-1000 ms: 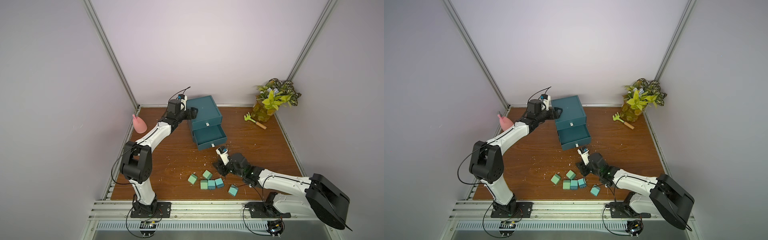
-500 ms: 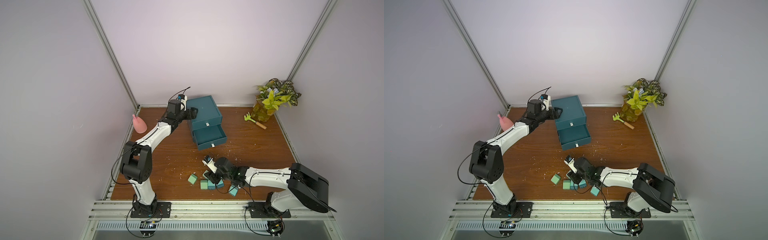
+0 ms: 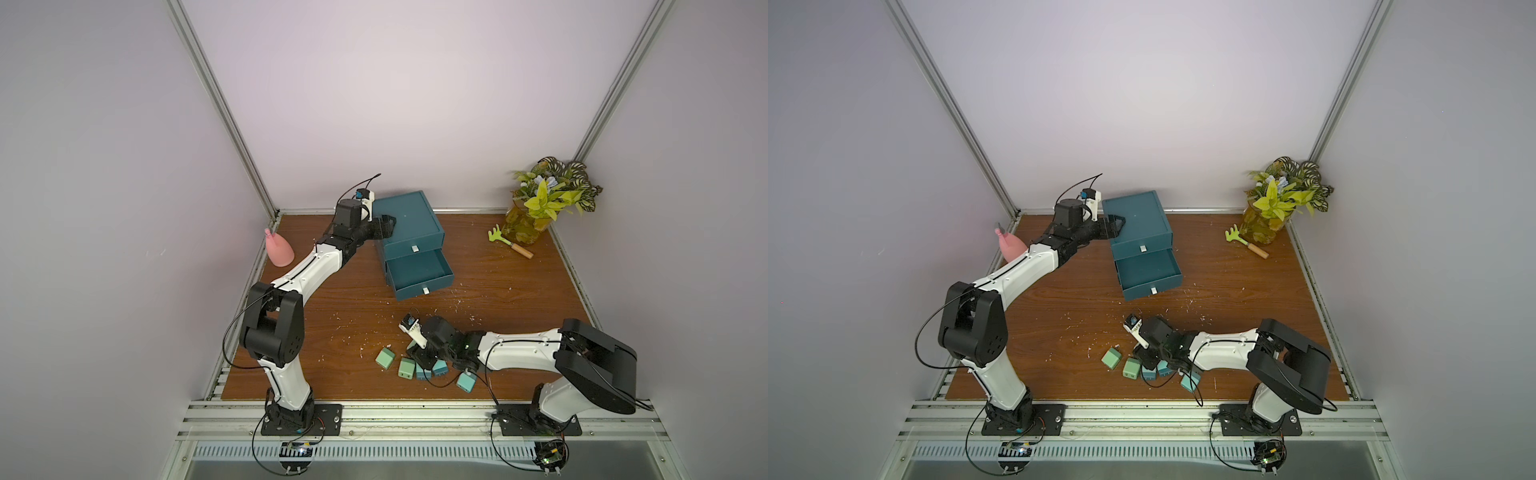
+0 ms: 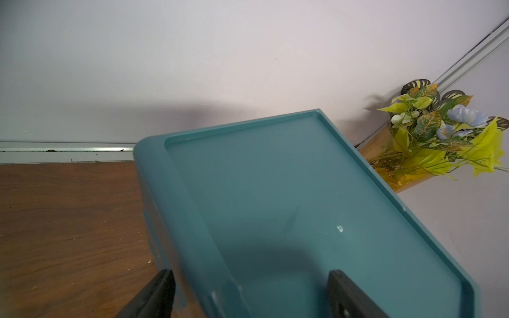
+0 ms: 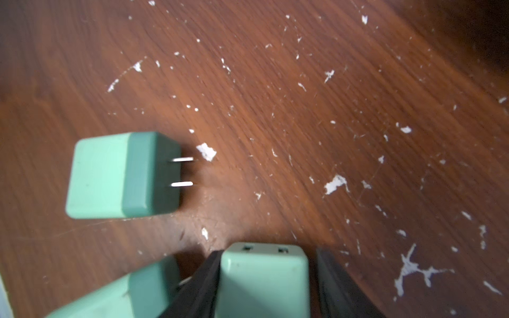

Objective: Place the plugs into the drawer by color
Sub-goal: Pick up the plug from the center of the board, then place the plug in the drawer.

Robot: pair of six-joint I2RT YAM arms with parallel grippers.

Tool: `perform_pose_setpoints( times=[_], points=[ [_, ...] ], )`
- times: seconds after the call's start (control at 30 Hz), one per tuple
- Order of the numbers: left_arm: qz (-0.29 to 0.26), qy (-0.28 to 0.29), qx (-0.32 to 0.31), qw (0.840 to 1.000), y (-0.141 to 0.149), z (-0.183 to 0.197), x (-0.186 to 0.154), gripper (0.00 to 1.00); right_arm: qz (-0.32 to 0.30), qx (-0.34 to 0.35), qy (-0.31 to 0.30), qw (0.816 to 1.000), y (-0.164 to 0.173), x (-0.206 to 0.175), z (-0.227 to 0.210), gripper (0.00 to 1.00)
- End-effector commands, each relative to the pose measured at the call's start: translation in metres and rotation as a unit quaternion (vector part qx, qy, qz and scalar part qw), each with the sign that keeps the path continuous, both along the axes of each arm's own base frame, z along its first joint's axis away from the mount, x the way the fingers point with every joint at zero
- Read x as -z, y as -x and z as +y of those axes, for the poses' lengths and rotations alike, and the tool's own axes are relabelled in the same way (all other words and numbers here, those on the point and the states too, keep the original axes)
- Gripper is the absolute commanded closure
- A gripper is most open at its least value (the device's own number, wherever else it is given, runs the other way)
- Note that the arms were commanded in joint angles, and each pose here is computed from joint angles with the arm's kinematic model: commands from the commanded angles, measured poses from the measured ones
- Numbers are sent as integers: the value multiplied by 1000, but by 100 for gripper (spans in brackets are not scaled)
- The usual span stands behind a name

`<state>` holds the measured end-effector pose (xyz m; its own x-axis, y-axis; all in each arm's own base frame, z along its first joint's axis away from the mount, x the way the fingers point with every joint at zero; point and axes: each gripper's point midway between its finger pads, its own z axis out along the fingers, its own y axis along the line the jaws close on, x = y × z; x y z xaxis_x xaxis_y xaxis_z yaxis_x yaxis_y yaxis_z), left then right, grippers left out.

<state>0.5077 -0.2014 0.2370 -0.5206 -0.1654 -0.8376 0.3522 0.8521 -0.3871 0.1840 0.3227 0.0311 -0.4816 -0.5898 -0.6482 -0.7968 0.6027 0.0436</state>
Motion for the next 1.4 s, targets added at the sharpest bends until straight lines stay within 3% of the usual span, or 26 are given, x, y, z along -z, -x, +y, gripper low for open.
perform_pose_setpoints(
  times=[0.0, 0.2, 0.43, 0.7, 1.03, 1.37],
  points=[
    [13, -12, -6, 1000, 4, 5, 10, 17, -9, 1, 4, 1000, -4, -7, 3, 46],
    [14, -12, -6, 1000, 4, 5, 11, 17, -20, 13, -23, 999, -10, -27, 11, 56],
    [14, -11, -7, 1000, 4, 5, 11, 18, -45, 69, -75, 994, -35, -85, 21, 61],
    [16, -8, -5, 1000, 5, 4, 13, 17, -72, 197, -154, 966, -95, -160, 9, 63],
    [21, -3, -1, 1000, 5, 1, 17, 18, -73, 260, -167, 948, -164, -168, 22, 63],
    [24, 1, -4, 1000, 2, 6, 19, 18, -52, 283, -157, 945, -178, -152, 30, 63]
  ],
)
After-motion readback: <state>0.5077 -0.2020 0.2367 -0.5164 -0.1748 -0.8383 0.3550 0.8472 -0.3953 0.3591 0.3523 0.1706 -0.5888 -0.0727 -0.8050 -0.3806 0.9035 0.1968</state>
